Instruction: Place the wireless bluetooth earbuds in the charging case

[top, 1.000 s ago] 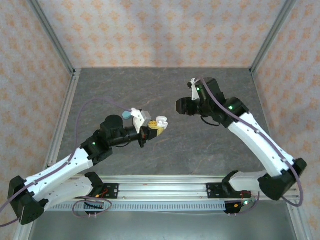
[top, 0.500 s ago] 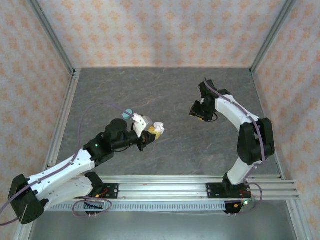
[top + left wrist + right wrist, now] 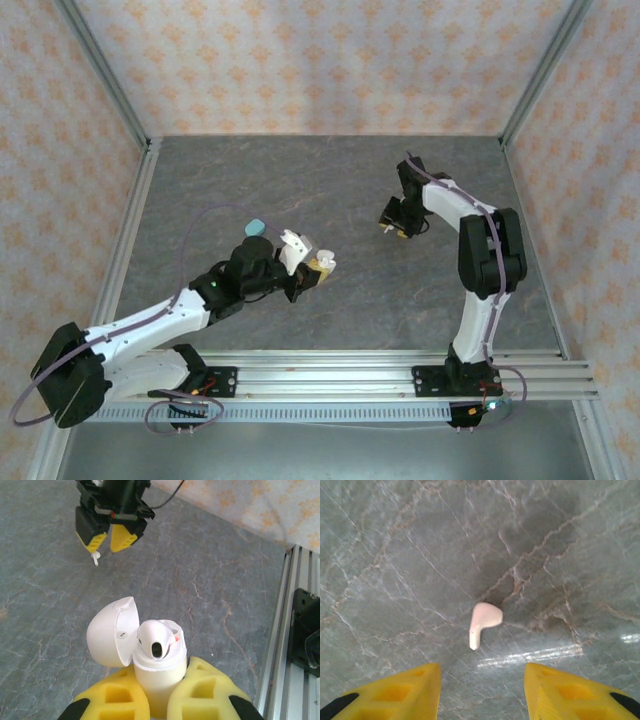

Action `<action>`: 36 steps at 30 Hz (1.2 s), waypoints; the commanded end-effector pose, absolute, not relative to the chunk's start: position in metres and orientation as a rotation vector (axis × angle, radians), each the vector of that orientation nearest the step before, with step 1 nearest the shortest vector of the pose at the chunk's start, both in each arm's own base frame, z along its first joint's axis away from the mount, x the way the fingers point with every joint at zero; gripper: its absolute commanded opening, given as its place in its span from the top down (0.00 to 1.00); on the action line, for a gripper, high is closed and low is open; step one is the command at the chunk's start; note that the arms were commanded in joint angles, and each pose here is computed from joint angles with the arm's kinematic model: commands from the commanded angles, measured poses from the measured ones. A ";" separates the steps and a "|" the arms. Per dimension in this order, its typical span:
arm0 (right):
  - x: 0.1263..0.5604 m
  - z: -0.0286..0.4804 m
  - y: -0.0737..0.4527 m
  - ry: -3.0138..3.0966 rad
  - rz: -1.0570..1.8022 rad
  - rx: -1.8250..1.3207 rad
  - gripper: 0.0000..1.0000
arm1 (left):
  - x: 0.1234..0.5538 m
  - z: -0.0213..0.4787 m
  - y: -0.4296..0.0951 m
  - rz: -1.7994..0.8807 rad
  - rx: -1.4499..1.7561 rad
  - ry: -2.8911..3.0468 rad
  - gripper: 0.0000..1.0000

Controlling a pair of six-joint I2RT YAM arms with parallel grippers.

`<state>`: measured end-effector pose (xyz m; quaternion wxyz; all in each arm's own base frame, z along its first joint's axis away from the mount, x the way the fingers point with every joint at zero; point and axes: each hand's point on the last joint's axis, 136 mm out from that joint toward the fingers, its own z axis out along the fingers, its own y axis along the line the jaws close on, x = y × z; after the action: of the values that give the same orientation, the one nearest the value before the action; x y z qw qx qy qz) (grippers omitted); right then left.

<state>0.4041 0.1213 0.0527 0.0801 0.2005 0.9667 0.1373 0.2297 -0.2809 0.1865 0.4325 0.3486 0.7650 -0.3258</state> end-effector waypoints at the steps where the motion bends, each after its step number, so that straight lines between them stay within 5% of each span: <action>1: 0.419 0.052 0.116 2.860 0.357 0.619 0.52 | 0.231 0.211 -0.292 -0.819 0.923 1.819 1.00; 18: 0.425 0.029 0.113 2.921 0.282 0.592 0.54 | 0.237 0.204 -0.300 -0.827 0.940 1.835 1.00; 36: 0.413 0.016 0.119 3.021 0.305 0.497 0.76 | 0.234 0.203 -0.295 -0.812 0.940 1.851 1.00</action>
<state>0.4189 0.1132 0.0246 0.0538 0.1783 0.9777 0.0972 0.2369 -0.2925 0.1865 0.4262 0.3680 0.7604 -0.3235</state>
